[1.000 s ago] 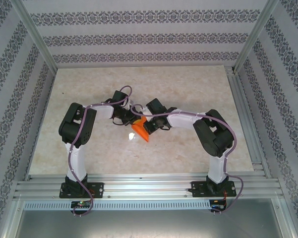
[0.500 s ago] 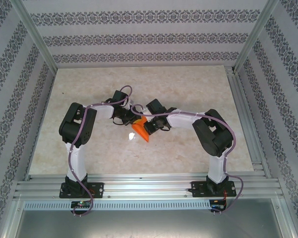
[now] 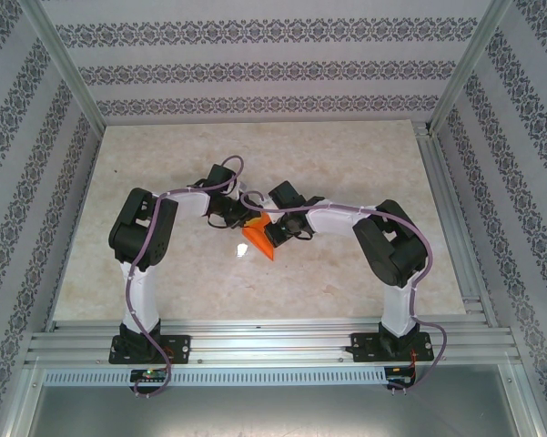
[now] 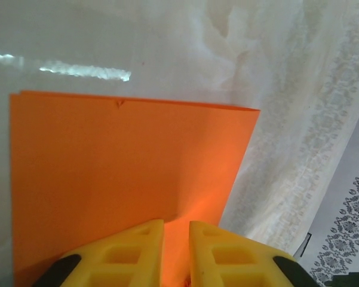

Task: Fold a paper plane with a square sheet of paper (fold left side to right side)
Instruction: Third fold the triangle at the center of the table.

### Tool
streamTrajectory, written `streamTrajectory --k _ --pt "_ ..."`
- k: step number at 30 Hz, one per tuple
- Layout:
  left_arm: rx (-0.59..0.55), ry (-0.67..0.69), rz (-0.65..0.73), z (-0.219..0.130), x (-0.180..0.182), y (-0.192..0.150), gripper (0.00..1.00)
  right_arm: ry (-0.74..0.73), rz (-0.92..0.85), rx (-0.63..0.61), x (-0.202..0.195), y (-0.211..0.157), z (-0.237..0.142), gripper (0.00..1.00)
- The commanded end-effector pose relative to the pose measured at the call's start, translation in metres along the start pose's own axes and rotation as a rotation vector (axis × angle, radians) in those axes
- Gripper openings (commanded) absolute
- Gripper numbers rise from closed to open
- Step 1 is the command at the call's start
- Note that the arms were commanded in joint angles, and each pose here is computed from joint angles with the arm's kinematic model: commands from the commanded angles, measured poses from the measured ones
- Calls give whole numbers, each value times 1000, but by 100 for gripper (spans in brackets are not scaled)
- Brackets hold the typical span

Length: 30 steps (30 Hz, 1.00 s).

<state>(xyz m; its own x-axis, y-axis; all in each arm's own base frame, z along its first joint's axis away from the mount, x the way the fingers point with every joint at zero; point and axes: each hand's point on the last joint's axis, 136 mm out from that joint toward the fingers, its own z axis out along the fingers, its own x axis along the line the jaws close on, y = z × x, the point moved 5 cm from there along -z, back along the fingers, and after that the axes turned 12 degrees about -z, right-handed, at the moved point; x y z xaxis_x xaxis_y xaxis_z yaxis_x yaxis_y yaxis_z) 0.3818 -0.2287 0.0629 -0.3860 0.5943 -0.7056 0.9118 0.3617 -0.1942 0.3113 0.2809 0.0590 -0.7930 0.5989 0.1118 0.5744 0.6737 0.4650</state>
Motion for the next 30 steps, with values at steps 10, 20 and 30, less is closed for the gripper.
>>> streamTrajectory --k 10,20,30 --pt "-115 -39 107 -86 -46 21 26 12 10 129 5 -29 18 0" --pt "-15 -157 54 -68 -16 -41 8 15 0 137 6 -29 20 0" --pt "-5 -155 34 -38 -16 -64 9 19 -11 142 7 -27 20 0"
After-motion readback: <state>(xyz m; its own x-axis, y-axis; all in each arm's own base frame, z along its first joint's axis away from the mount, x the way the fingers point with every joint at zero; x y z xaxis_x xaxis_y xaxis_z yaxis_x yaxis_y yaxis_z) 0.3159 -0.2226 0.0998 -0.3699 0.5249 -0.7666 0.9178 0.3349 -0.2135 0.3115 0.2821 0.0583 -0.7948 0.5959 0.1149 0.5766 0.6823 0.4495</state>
